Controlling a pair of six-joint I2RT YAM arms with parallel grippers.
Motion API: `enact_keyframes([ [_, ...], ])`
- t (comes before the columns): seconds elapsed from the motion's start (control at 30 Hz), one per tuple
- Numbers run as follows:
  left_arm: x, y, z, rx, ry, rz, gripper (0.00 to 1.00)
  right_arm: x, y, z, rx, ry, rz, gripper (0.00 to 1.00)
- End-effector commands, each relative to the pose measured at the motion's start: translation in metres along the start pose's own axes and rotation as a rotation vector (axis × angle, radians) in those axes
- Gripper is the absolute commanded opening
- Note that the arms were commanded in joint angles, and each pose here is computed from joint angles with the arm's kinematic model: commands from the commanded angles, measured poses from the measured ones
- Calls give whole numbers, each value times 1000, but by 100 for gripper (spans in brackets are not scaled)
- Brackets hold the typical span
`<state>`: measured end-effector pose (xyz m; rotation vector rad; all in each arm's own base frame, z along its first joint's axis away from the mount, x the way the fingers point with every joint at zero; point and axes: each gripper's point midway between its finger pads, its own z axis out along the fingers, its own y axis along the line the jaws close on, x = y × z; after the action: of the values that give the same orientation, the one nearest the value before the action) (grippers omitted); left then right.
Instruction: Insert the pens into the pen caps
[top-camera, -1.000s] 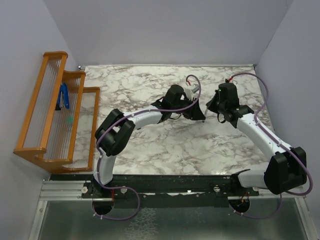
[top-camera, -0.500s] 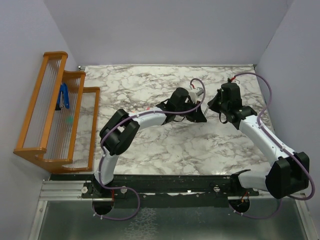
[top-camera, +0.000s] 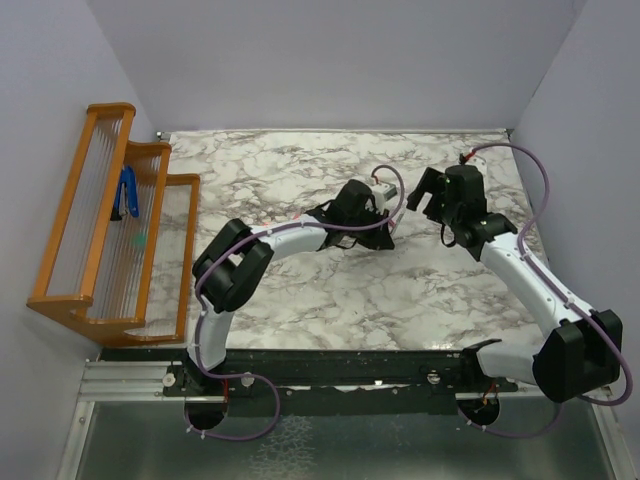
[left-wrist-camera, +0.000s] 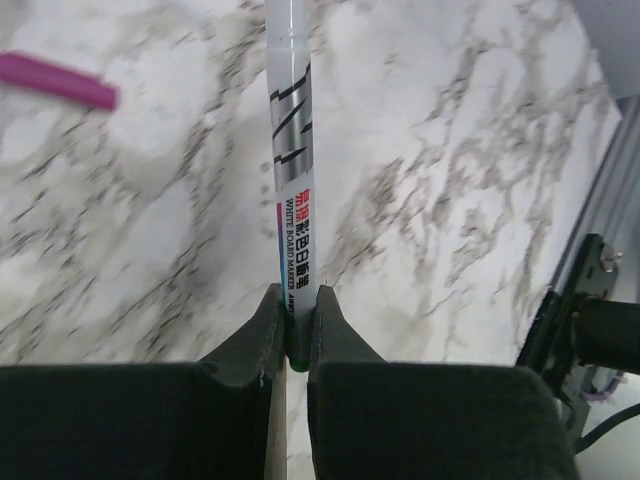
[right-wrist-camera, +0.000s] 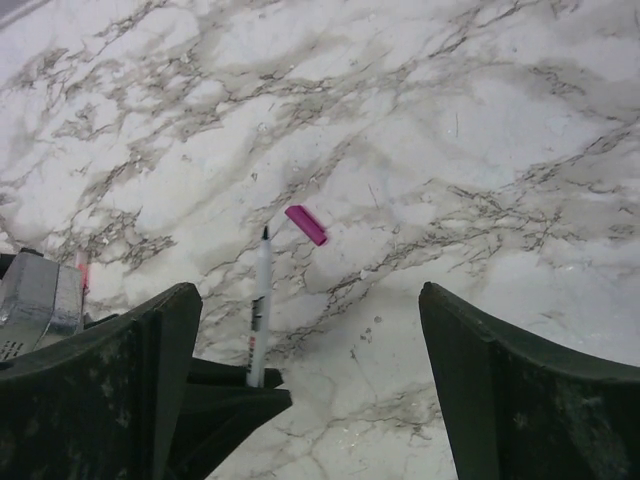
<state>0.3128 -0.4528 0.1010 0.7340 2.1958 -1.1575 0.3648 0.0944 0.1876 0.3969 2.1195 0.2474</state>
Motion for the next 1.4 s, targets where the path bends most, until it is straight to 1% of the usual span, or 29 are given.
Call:
enact_keyframes([
  [0.0,0,43,-45,-172,-9,14,0,-28,0,-2,11,-104,-21,92],
  [0.07,4,56,-62,-214,-2,7,0,-23,2,5,3,-89,-28,88],
  [0.13,5,69,-80,-254,-2,-4,0,-19,7,13,-20,-69,-27,83],
  [0.2,6,77,-99,-284,-8,-12,0,-14,21,23,-89,-44,-69,78],
  [0.27,4,84,-117,-312,-23,-17,0,-7,36,37,-165,21,-193,77],
  [0.37,0,91,-145,-348,-55,-27,0,15,42,65,-202,185,-390,78],
  [0.4,-1,91,-153,-351,-64,-31,0,21,45,72,-238,209,-450,77],
  [0.47,-3,90,-165,-347,-73,-34,0,26,47,85,-279,206,-534,75],
  [0.57,-8,83,-182,-338,-82,-8,0,28,50,100,-326,174,-657,63],
  [0.6,-9,80,-186,-329,-84,9,0,31,50,104,-338,192,-690,60],
  [0.7,-14,70,-197,-309,-103,59,0,43,50,112,-387,257,-780,57],
  [0.83,-11,68,-202,-293,-109,76,0,54,49,119,-413,304,-819,56],
  [0.9,-8,67,-201,-284,-111,72,0,63,46,125,-418,334,-825,53],
  [1.03,-3,68,-200,-278,-111,57,0,81,32,136,-377,411,-830,46],
  [1.13,-1,68,-200,-277,-108,55,0,94,25,141,-363,456,-826,46],
  [1.37,-2,70,-205,-288,-115,52,0,112,18,149,-359,502,-804,41],
])
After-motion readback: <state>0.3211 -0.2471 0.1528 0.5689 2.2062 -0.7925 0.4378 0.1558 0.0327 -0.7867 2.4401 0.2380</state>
